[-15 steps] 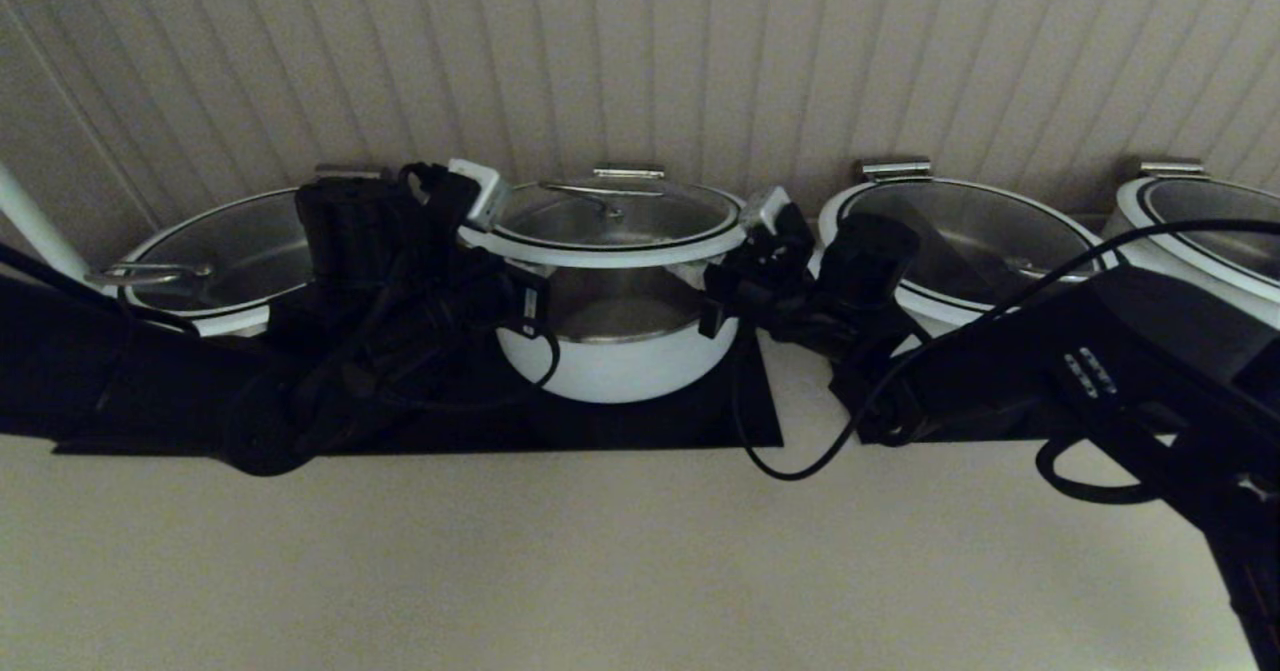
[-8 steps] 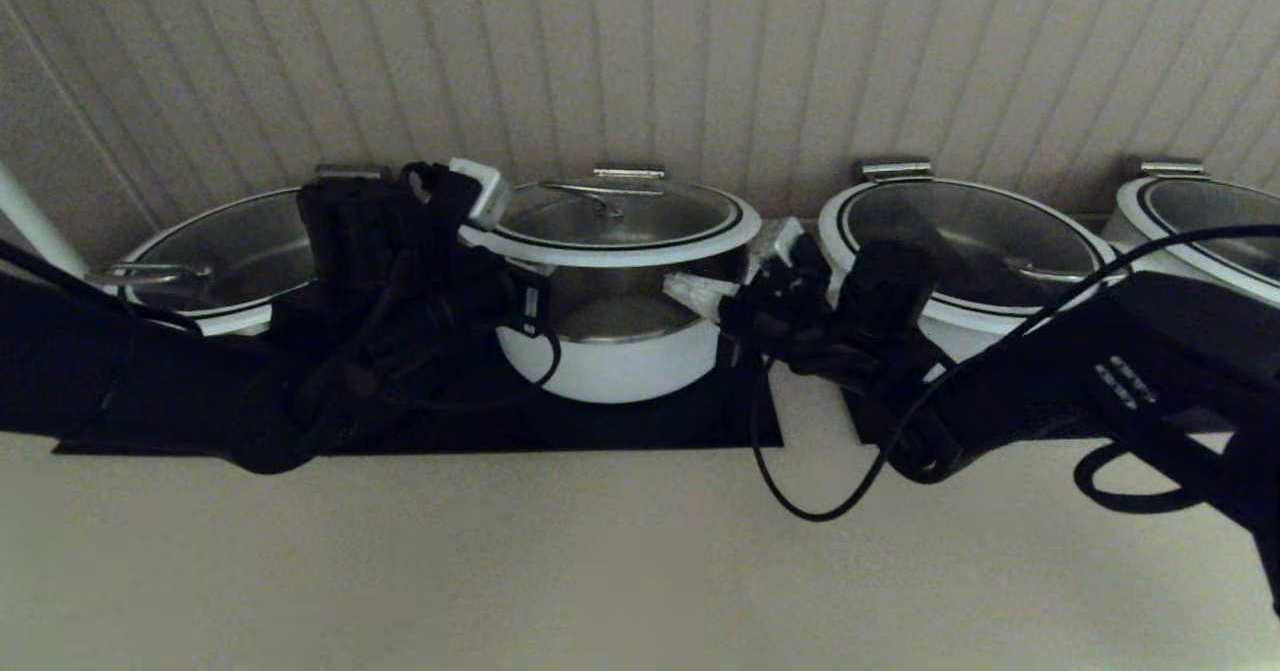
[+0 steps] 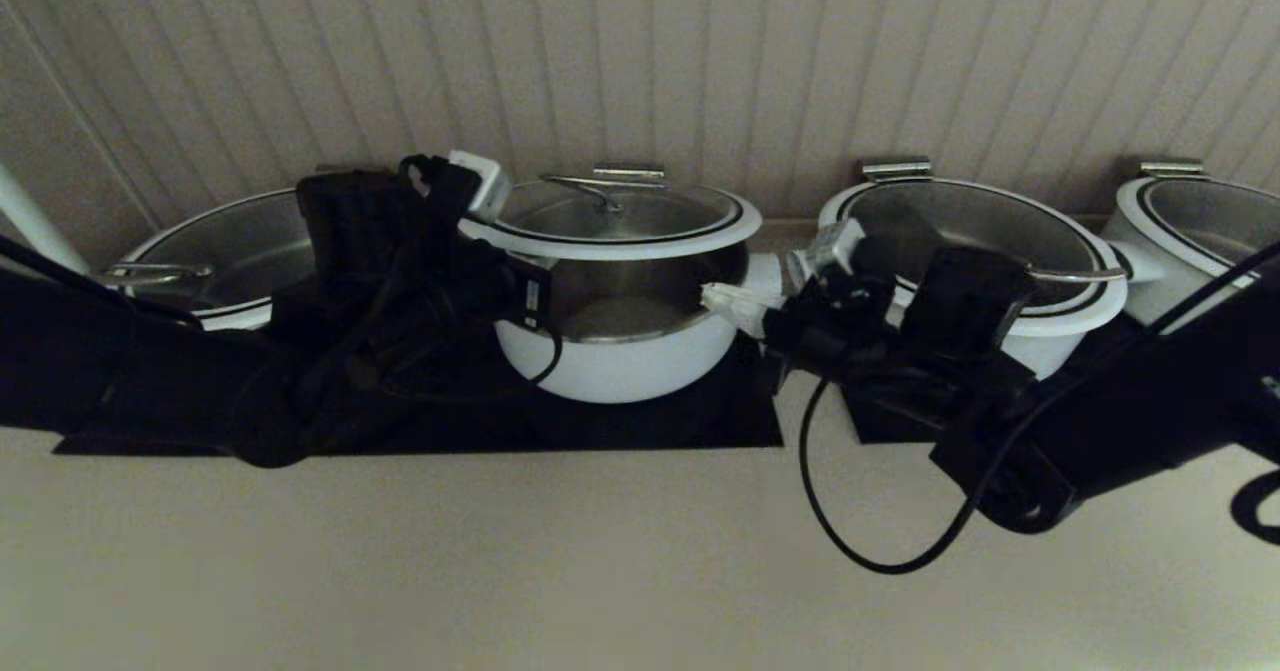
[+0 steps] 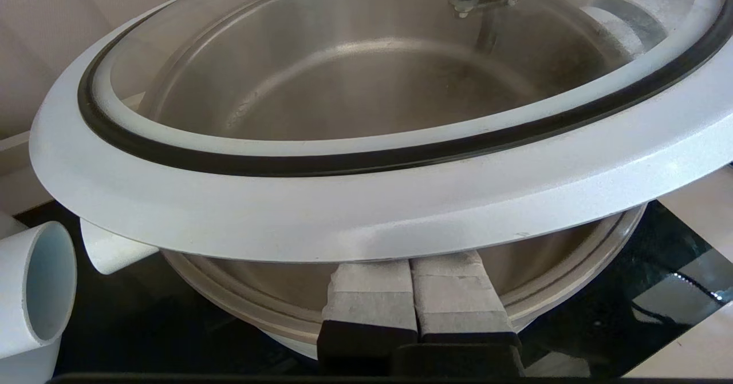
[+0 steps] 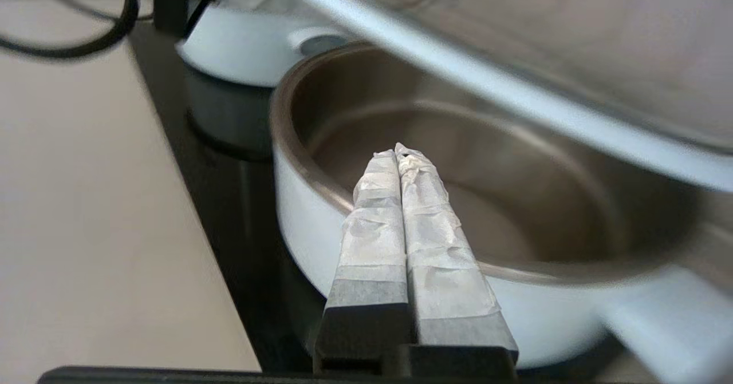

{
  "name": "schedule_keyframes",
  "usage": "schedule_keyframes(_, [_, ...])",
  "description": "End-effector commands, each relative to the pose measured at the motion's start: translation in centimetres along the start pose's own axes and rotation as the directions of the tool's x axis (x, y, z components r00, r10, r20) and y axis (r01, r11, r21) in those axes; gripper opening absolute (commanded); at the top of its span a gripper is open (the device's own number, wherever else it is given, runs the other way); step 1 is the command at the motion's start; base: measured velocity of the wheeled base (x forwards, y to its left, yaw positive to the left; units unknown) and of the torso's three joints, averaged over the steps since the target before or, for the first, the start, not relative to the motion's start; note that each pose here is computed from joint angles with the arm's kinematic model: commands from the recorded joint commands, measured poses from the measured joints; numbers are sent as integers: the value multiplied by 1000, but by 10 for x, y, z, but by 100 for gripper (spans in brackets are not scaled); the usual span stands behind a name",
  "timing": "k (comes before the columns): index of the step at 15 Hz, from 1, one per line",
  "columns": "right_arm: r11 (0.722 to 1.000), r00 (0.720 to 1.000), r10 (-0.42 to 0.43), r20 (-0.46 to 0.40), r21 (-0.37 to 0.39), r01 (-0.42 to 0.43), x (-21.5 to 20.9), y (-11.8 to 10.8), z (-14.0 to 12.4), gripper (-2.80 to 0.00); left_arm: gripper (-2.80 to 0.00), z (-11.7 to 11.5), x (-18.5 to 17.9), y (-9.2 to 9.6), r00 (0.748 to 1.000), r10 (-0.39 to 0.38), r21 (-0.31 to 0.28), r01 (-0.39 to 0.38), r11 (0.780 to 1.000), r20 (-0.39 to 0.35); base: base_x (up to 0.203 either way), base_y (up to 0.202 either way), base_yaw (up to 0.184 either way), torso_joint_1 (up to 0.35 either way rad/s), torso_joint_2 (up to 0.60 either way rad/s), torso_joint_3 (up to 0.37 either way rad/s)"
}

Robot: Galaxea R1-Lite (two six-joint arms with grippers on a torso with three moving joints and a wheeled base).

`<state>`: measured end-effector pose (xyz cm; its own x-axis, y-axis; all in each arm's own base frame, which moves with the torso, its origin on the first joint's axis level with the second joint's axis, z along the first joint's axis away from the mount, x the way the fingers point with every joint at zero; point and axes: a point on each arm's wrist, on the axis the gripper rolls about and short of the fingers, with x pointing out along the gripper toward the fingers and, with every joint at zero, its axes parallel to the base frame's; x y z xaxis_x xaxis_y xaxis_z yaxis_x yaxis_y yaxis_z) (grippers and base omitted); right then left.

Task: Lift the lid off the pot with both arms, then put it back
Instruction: Open the pot lid completely

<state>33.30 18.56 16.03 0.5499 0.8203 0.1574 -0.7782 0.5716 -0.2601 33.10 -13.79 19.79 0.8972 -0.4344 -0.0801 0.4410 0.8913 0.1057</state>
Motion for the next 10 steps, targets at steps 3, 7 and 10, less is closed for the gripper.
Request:
schedule_keyframes(3, [996, 996, -90, 28, -27, 91, -31, 0, 38, -280, -280, 3, -1, 0, 1000, 1, 2, -1, 1000, 13, 0, 0, 0, 0, 0, 0])
schedule_keyframes(7, [976, 975, -216, -43, -24, 215, -78, -5, 47, -280, -280, 5, -3, 0, 1000, 3, 3, -3, 1000, 19, 0, 0, 0, 0, 0, 0])
schedule_keyframes(10, [953, 949, -302, -89, -30, 301, -118, -3, 55, -280, -280, 6, -4, 0, 1000, 4, 4, -4, 1000, 22, 0, 0, 0, 0, 0, 0])
